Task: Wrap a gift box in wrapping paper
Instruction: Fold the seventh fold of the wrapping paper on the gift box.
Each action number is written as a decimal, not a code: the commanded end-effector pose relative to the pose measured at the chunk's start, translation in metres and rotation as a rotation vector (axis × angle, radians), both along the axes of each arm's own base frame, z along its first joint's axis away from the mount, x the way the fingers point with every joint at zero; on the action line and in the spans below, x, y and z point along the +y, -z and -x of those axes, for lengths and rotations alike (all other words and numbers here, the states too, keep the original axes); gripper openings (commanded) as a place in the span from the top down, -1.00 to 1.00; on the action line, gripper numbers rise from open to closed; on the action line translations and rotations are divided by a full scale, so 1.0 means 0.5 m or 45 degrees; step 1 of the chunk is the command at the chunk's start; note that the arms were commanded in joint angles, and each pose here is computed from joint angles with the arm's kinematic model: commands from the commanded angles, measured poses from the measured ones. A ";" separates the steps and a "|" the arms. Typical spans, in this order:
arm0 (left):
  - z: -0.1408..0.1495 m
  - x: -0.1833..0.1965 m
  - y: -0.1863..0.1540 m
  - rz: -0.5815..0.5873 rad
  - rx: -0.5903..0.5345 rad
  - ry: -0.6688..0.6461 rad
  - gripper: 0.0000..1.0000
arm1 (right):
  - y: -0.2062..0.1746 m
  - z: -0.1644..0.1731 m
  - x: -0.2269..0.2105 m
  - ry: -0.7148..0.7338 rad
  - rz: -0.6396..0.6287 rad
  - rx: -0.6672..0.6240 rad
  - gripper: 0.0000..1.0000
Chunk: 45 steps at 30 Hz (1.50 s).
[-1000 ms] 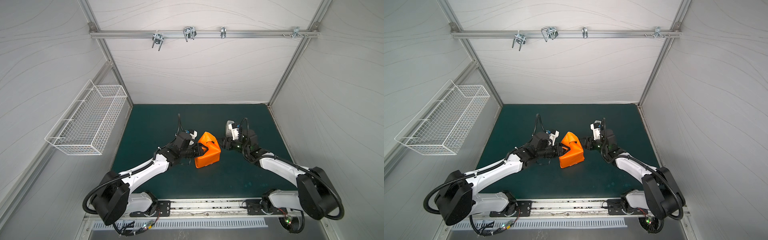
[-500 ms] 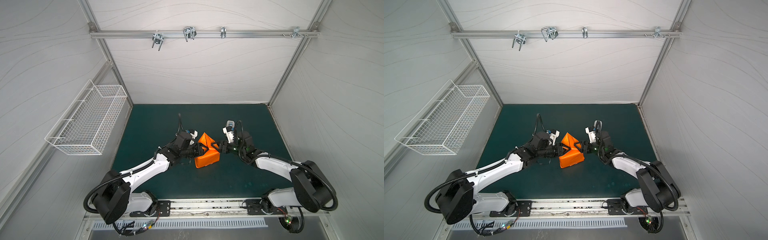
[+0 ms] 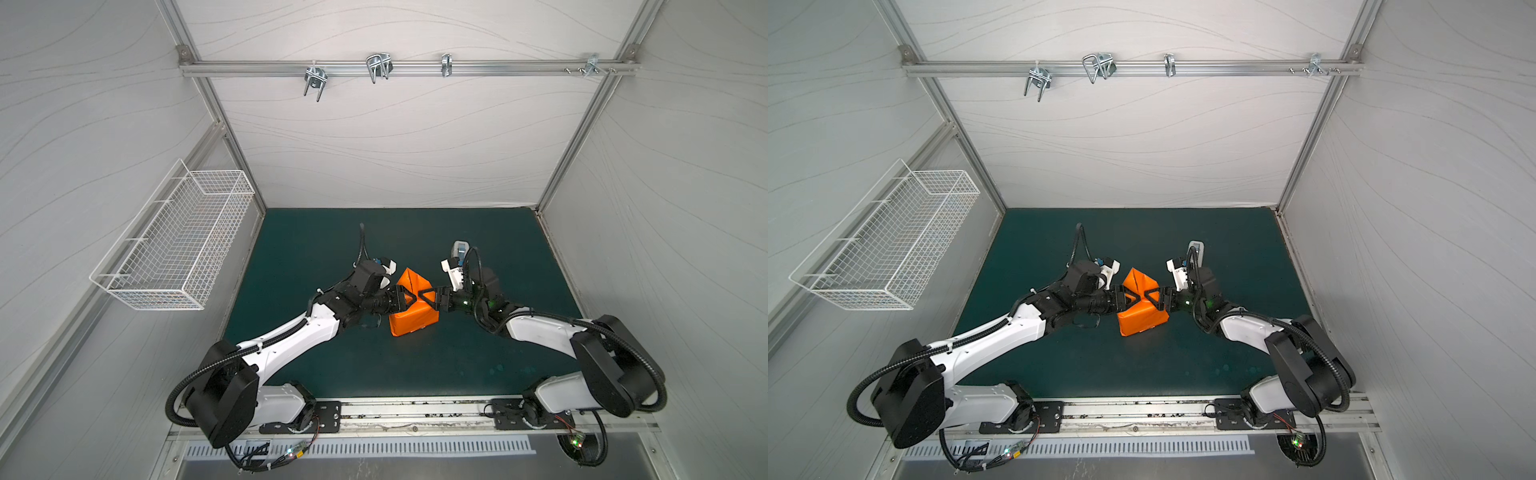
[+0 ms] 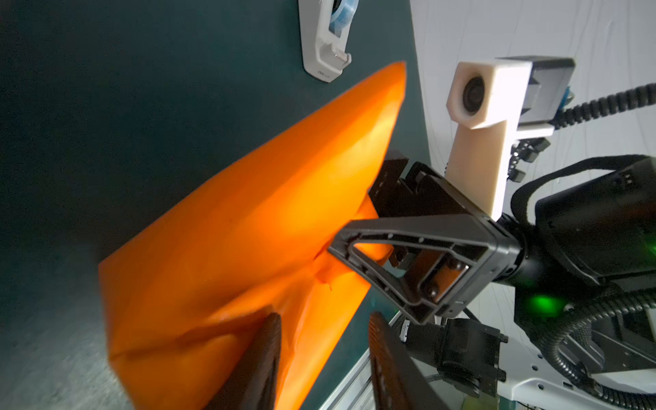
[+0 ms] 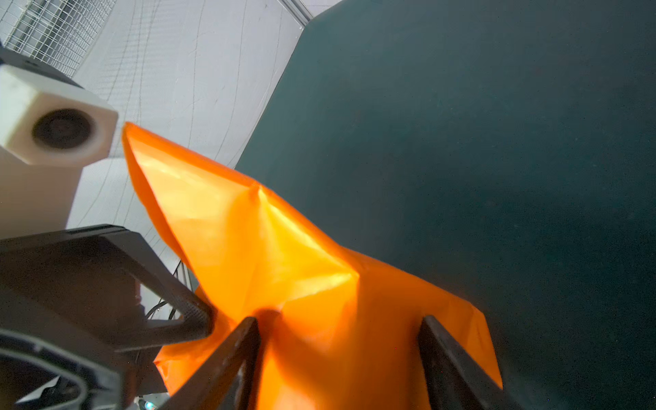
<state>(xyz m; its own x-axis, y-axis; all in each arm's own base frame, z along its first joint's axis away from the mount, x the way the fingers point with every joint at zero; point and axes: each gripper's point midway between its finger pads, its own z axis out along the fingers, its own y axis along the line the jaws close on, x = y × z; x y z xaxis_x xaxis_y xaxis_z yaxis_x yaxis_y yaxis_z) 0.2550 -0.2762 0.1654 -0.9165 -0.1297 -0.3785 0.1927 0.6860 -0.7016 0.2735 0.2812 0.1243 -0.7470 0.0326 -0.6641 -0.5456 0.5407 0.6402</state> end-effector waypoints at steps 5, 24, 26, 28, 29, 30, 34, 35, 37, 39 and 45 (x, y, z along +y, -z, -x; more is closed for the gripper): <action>-0.062 0.093 -0.140 -0.104 -0.245 -0.067 0.09 | 0.079 0.027 -0.020 0.013 0.129 0.108 -0.43; -0.037 0.142 -0.008 0.111 0.007 -0.199 0.39 | 0.070 0.026 -0.020 0.004 0.142 0.093 -0.43; -0.040 0.110 -0.015 0.122 0.000 -0.134 0.32 | 0.072 0.026 -0.021 0.004 0.143 0.096 -0.43; -0.043 0.078 -0.018 0.125 -0.013 -0.079 0.27 | 0.074 0.026 -0.021 0.005 0.143 0.100 -0.44; -0.043 0.061 -0.020 0.123 -0.022 -0.047 0.24 | 0.074 0.025 -0.020 0.006 0.142 0.101 -0.44; -0.043 0.049 -0.021 0.115 -0.024 -0.029 0.23 | 0.075 0.025 -0.019 0.004 0.141 0.106 -0.44; -0.040 0.022 -0.012 0.105 -0.005 0.011 0.18 | 0.073 0.025 -0.017 0.002 0.131 0.115 -0.47; -0.040 0.020 -0.004 0.094 0.008 0.010 0.17 | 0.072 0.026 -0.016 0.002 0.127 0.117 -0.48; -0.037 0.020 0.010 0.056 0.034 0.010 0.17 | 0.070 0.028 -0.015 -0.003 0.120 0.127 -0.50; -0.032 0.017 0.026 0.023 0.059 0.016 0.15 | 0.067 0.028 -0.014 -0.002 0.115 0.133 -0.50; -0.013 0.016 0.046 -0.119 0.126 0.047 -0.07 | 0.077 0.030 -0.022 0.028 0.132 0.180 -0.54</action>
